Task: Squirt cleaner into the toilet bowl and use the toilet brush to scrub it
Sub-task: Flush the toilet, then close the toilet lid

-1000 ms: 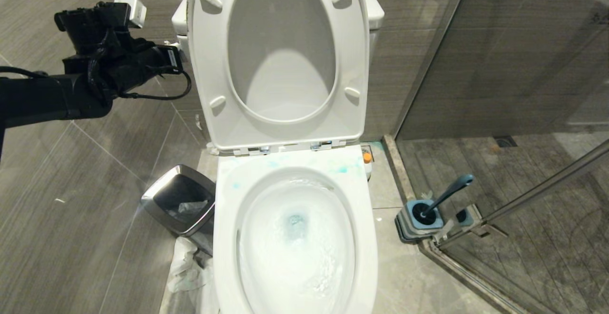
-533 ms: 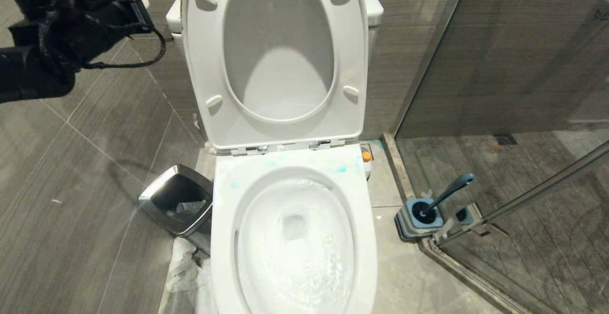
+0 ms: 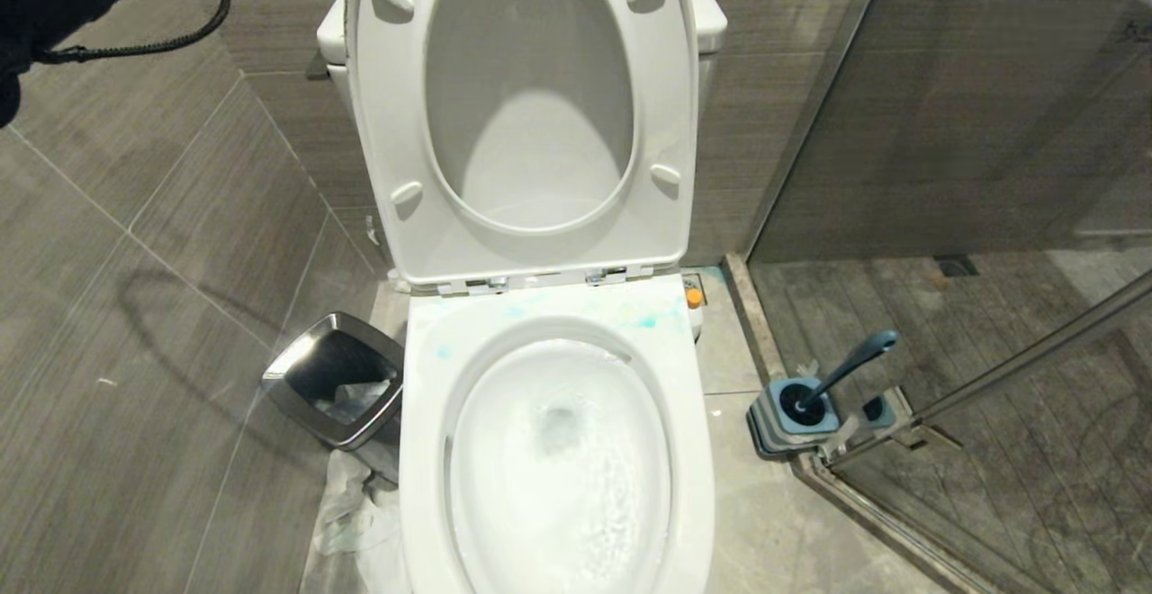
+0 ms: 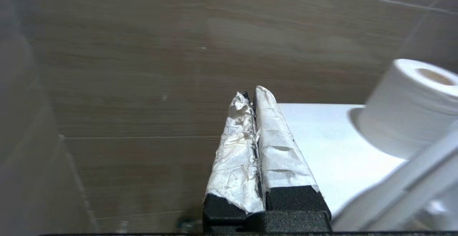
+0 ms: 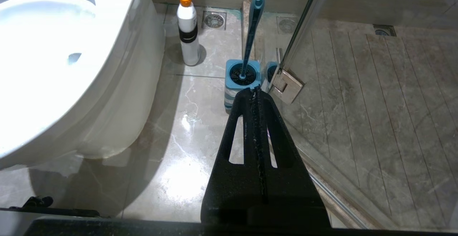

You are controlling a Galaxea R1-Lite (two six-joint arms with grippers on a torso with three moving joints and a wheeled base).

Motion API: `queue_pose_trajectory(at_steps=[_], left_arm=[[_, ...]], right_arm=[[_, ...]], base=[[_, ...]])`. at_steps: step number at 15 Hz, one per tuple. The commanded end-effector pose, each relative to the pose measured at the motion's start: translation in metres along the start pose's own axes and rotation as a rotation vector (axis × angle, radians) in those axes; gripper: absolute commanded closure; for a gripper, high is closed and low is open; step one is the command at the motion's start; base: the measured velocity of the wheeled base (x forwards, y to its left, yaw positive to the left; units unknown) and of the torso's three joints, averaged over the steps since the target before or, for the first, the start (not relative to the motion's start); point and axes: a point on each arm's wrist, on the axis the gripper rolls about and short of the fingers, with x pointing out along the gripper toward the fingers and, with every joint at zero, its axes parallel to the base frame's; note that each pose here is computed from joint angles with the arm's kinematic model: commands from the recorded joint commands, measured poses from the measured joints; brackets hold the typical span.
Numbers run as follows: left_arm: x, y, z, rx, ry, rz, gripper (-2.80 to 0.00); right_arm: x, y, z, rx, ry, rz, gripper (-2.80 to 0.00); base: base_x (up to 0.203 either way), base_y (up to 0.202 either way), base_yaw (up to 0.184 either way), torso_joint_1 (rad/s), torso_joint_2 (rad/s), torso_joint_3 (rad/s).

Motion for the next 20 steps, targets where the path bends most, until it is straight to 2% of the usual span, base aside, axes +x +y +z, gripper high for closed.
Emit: queue_pose_trajectory(at_steps=[1, 4, 5, 7, 11, 14, 20], left_arm=[[-0.006, -0.005, 0.010, -0.047, 0.013, -0.071, 0.00], [-0.001, -0.004, -0.004, -0.119, 0.096, -0.256, 0.00], [0.005, -0.001, -0.014, -0.118, 0.096, -0.311, 0.00], [0.015, 0.002, -0.032, -0.102, 0.065, -0.347, 0.00], [0.027, -0.003, -0.064, -0.016, 0.077, -0.376, 0.00], [0.034, -0.010, -0.080, -0.014, 0.078, -0.330, 0.00], [0.039, -0.017, -0.096, -0.004, 0.078, -0.345, 0.00]], right_arm=[[0.000, 0.000, 0.000, -0.001, 0.001, 0.001, 0.00], [0.000, 0.000, 0.000, -0.001, 0.001, 0.001, 0.00], [0.000, 0.000, 0.000, -0.001, 0.001, 0.001, 0.00], [0.000, 0.000, 0.000, -0.001, 0.001, 0.001, 0.00], [0.000, 0.000, 0.000, -0.001, 0.001, 0.001, 0.00], [0.000, 0.000, 0.000, -0.001, 0.001, 0.001, 0.00], [0.000, 0.000, 0.000, -0.001, 0.001, 0.001, 0.00]], base=[[0.000, 0.000, 0.000, 0.000, 0.00, 0.000], [0.000, 0.000, 0.000, 0.000, 0.00, 0.000], [0.000, 0.000, 0.000, 0.000, 0.00, 0.000], [0.000, 0.000, 0.000, 0.000, 0.00, 0.000], [0.000, 0.000, 0.000, 0.000, 0.00, 0.000], [0.000, 0.000, 0.000, 0.000, 0.00, 0.000], [0.000, 0.000, 0.000, 0.000, 0.00, 0.000]])
